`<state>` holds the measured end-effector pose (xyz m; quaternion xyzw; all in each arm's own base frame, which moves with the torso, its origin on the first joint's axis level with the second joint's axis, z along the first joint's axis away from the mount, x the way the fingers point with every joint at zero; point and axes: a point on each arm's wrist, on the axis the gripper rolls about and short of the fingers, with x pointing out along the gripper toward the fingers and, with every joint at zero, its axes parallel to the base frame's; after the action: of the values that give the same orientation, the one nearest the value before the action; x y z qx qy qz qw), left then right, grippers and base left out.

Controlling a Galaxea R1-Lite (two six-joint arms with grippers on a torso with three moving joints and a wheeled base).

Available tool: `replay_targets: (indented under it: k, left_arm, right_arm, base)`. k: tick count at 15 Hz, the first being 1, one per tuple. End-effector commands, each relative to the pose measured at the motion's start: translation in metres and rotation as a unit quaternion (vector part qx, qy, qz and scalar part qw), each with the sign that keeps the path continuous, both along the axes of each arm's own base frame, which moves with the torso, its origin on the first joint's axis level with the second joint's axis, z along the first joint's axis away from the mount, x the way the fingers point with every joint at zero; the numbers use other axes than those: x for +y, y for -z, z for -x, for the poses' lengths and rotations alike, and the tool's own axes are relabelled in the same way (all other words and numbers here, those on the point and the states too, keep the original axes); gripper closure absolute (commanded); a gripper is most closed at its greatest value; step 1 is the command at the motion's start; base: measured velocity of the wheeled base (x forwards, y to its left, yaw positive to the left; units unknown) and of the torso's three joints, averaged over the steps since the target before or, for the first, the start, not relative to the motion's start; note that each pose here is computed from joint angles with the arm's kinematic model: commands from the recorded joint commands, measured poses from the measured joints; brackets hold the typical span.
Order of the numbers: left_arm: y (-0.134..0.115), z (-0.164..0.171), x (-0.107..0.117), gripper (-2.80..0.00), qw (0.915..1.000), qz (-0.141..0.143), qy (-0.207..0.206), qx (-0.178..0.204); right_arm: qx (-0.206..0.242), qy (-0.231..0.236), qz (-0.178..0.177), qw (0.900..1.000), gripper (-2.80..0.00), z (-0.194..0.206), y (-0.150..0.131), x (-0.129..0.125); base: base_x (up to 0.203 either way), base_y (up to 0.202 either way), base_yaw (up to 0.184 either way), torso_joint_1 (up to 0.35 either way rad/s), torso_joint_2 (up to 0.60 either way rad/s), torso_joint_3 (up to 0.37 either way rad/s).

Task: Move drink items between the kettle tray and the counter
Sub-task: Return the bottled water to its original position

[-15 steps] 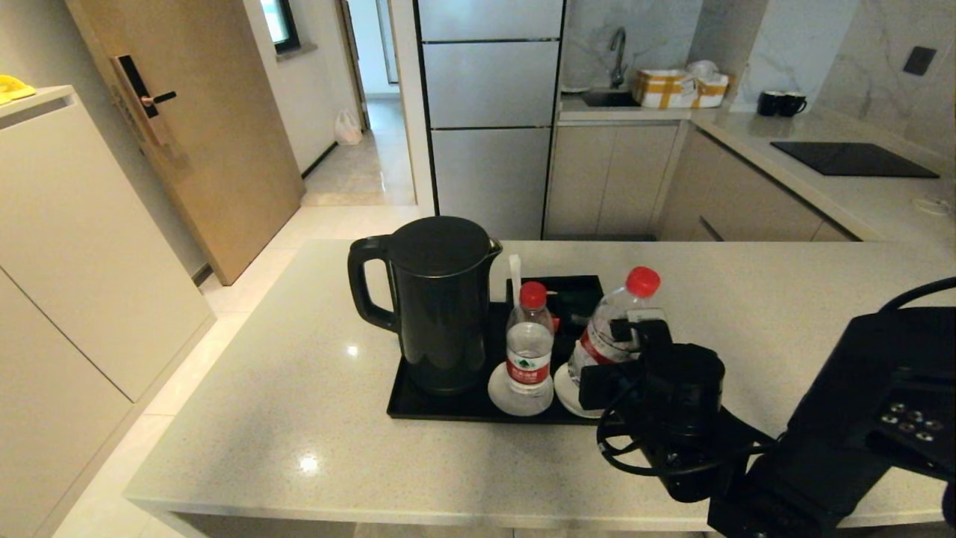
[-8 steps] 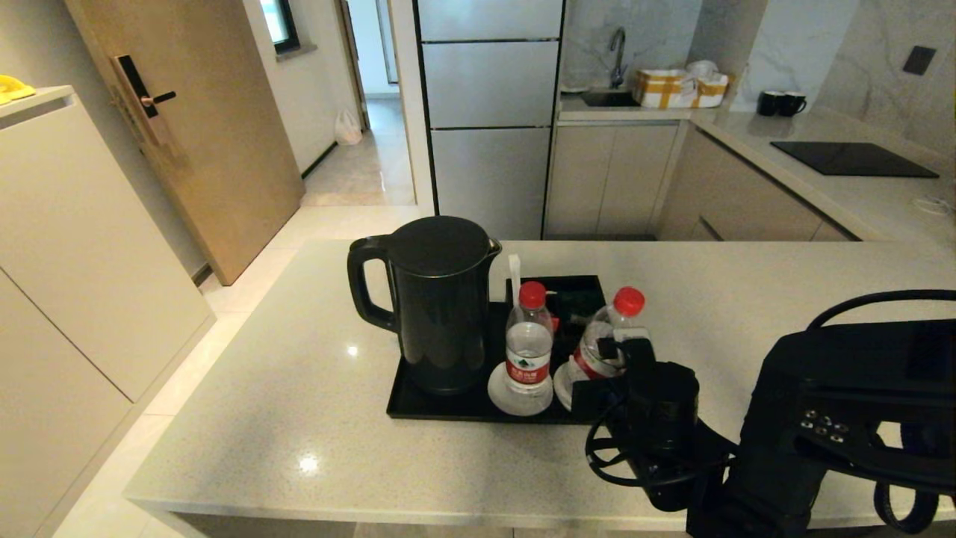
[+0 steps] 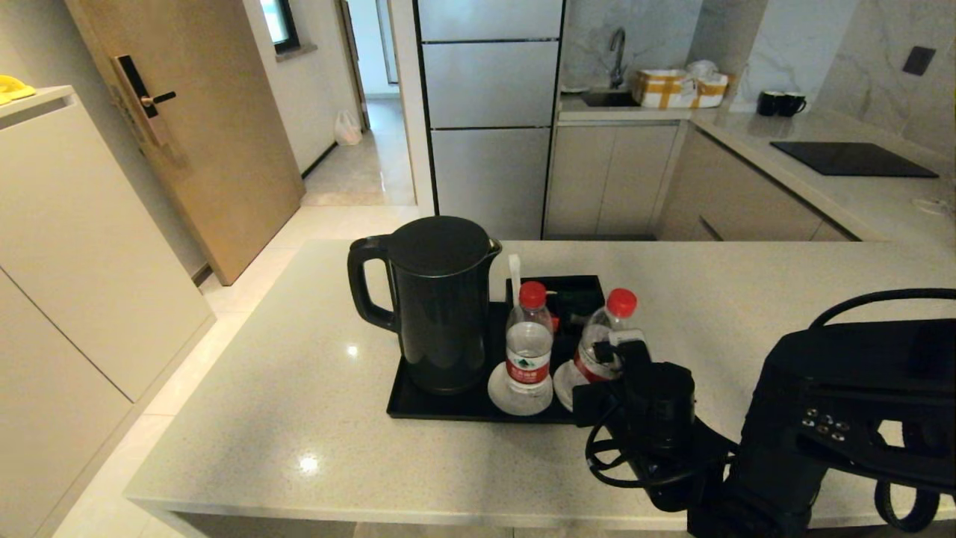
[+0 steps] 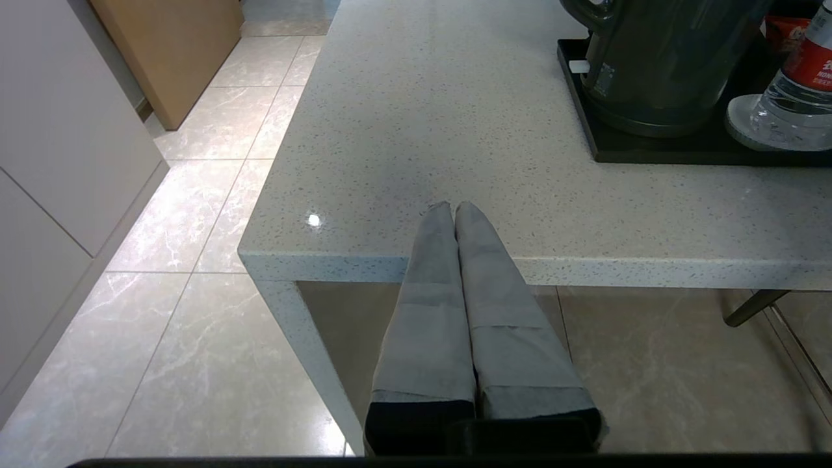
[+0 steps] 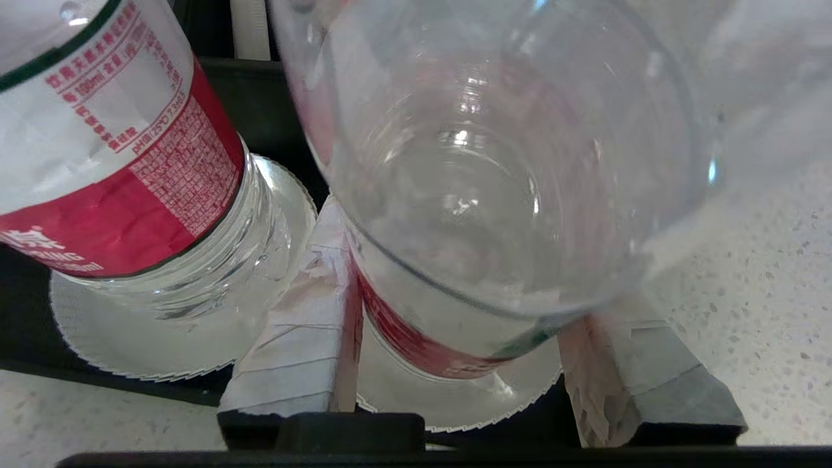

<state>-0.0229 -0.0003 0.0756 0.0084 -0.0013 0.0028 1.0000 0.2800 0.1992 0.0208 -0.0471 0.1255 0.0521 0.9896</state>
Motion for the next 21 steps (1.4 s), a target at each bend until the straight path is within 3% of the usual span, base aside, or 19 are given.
replay_targets:
  k: [1,11,12,19,21]
  left_arm:
    - [0.000,0.000,0.000,0.00,1.0000,0.000,0.000,0.001]
    - [0.000,0.000,0.000,0.00,1.0000,0.000,0.001,0.001]
    - [0.000,0.000,0.000,0.00,1.0000,0.000,0.000,0.001]
    - [0.000,0.000,0.000,0.00,1.0000,0.000,0.001,0.001]
    - [0.000,0.000,0.000,0.00,1.0000,0.000,-0.001,0.001]
  right_arm:
    - [0.006,0.000,0.005,1.000,0.00,-0.002,0.001,0.001]
    - [0.002,0.005,0.004,1.000,0.00,-0.004,-0.002,0.002]
    - [0.006,0.007,0.009,1.000,-2.80,-0.003,0.000,0.001]
    - [-0.003,0.007,0.002,1.000,-2.80,0.000,-0.010,-0.001]
    - [-0.015,0.007,-0.007,1.000,-2.80,0.005,-0.025,-0.005]
  base:
    - [0.000,0.000,0.000,0.000,0.00,0.000]
    - [0.000,0.000,0.000,0.000,0.00,0.000]
    - [0.000,0.000,0.000,0.000,0.00,0.000]
    - [0.000,0.000,0.000,0.000,0.00,0.000]
    - [0.000,0.000,0.000,0.000,0.00,0.000]
